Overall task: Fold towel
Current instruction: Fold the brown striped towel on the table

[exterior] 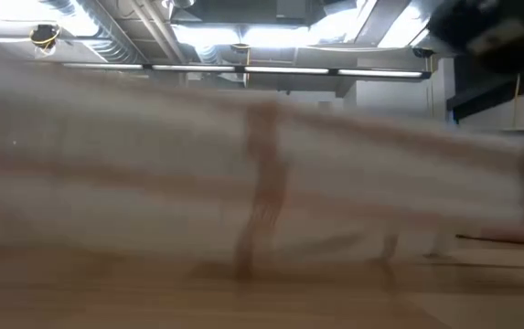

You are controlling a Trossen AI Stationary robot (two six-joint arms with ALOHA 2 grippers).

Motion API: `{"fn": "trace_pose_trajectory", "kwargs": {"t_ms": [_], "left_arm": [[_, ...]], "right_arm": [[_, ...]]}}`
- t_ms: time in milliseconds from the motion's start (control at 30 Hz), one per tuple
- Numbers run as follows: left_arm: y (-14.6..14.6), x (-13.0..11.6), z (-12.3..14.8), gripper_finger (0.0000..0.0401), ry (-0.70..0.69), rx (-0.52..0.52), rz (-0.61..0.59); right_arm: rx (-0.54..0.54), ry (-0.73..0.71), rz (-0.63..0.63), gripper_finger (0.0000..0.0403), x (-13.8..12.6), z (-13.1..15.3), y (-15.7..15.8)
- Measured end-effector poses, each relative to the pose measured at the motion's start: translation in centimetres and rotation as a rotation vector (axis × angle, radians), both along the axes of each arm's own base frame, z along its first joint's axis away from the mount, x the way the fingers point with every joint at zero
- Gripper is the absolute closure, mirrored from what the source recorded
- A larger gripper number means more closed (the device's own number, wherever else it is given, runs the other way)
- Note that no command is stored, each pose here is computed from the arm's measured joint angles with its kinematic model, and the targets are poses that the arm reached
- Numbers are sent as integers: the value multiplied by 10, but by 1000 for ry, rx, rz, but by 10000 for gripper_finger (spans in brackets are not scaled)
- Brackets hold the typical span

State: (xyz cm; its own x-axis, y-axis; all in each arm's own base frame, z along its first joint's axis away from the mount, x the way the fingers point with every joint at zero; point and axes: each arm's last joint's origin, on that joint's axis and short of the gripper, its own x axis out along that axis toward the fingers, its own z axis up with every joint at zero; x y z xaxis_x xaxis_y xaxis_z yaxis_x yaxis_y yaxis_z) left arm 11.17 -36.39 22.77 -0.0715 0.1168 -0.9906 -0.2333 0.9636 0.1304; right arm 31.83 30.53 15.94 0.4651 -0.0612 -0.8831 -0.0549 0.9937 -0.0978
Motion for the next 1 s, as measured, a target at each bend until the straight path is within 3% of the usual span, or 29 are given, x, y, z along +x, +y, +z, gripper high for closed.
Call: {"fn": "trace_pose_trajectory", "kwargs": {"t_ms": [167,400,733,900,1000], "left_arm": [[-5,1,14,398,46,-70,-138],[-3,0,14,399,68,-64,-144],[-20,-4,13,399,-49,-179,-18],[-31,-4,19,400,-78,-281,-6],[-28,-2,28,400,-72,-256,-1]], "right_arm": [[-87,35,-9,400,0,32,-1],[-165,-2,-45,399,-4,83,-1],[-55,-33,-43,399,-24,63,34],[7,-87,-4,399,-37,66,53],[-16,-145,-11,399,-38,73,56]]}}
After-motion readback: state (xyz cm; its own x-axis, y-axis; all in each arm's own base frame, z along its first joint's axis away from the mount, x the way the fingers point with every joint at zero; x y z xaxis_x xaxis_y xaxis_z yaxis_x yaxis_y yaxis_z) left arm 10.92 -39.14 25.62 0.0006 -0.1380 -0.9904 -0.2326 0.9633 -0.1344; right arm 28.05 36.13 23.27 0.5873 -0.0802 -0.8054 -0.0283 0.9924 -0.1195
